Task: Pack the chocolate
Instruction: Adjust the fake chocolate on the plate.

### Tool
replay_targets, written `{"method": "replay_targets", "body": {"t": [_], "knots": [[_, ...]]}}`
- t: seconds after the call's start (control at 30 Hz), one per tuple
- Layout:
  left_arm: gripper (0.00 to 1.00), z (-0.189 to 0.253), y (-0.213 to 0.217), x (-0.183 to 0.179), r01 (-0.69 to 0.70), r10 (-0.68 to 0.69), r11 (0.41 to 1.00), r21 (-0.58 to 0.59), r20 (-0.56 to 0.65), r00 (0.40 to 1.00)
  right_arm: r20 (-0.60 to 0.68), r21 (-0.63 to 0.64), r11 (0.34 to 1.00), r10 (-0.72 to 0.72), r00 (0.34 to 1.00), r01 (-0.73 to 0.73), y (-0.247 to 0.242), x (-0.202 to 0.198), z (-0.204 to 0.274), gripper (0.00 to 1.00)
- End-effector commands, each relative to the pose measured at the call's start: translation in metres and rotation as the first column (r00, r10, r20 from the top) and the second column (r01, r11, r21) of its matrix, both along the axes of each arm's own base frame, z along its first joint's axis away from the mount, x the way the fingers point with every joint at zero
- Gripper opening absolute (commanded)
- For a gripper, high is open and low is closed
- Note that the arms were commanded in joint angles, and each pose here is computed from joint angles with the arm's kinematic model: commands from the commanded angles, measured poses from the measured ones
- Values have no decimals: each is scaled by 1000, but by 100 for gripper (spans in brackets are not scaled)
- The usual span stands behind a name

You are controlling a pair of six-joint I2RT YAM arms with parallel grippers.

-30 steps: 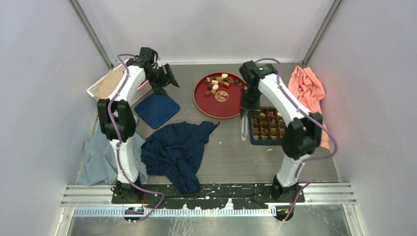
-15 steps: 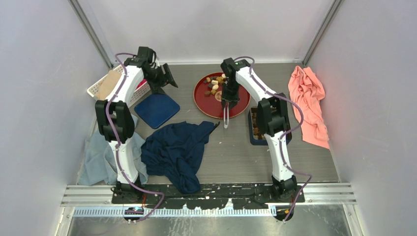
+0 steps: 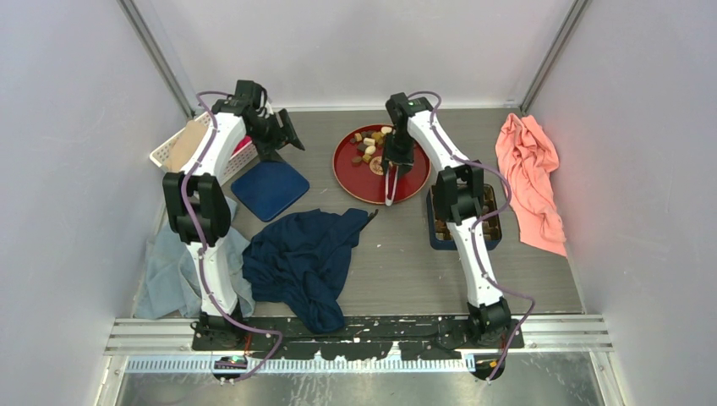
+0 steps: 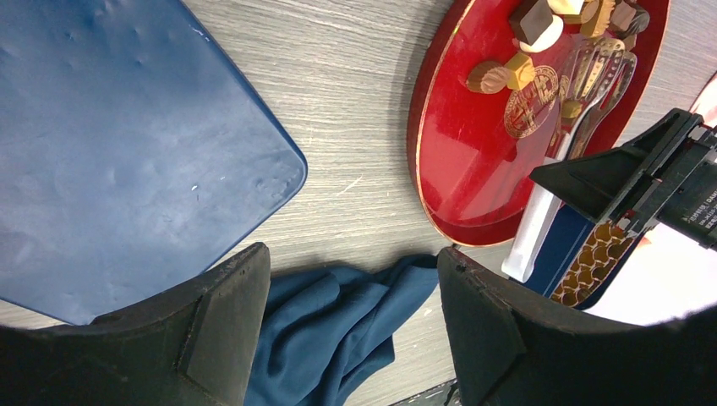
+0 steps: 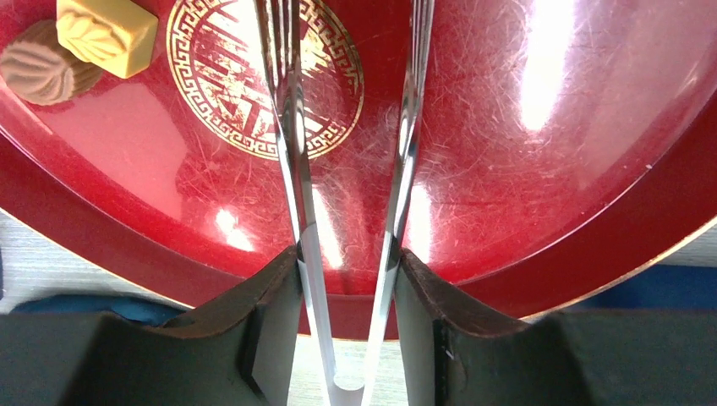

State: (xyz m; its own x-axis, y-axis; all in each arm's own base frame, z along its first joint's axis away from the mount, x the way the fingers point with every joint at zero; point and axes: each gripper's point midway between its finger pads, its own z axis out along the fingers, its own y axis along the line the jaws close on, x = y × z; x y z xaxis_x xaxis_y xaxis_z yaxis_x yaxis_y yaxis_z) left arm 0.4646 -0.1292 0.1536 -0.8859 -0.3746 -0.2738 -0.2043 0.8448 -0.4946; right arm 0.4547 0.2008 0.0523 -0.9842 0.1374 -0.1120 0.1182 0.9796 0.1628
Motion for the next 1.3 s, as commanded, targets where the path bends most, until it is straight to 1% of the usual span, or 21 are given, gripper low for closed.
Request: {"method": "replay_targets", "body": {"t": [0.0, 0.23, 0.53, 0.73, 0.97, 1.27], "knots": [[73, 29, 2, 6, 6, -4, 1000, -13, 79, 997, 52, 33, 999, -2, 999, 0, 6, 11, 18, 49], [73, 28, 3, 6, -3, 4, 1000, -12, 75, 997, 48, 66, 998, 10, 999, -13, 14, 13, 16, 49], [73, 28, 1, 7, -8, 9, 1000, -22, 71, 997, 62, 121, 990, 59, 996, -66, 38, 8, 23, 47], [73, 28, 2, 6, -7, 8, 1000, -16, 72, 997, 63, 161, 984, 62, 996, -71, 48, 7, 26, 47], [73, 26, 2, 5, -4, 5, 1000, -18, 67, 998, 39, 207, 973, 99, 994, -105, 66, -4, 27, 47], [73, 27, 1, 2, 0, 2, 1000, -22, 67, 998, 30, 181, 972, 148, 989, -151, 76, -21, 30, 47]]}}
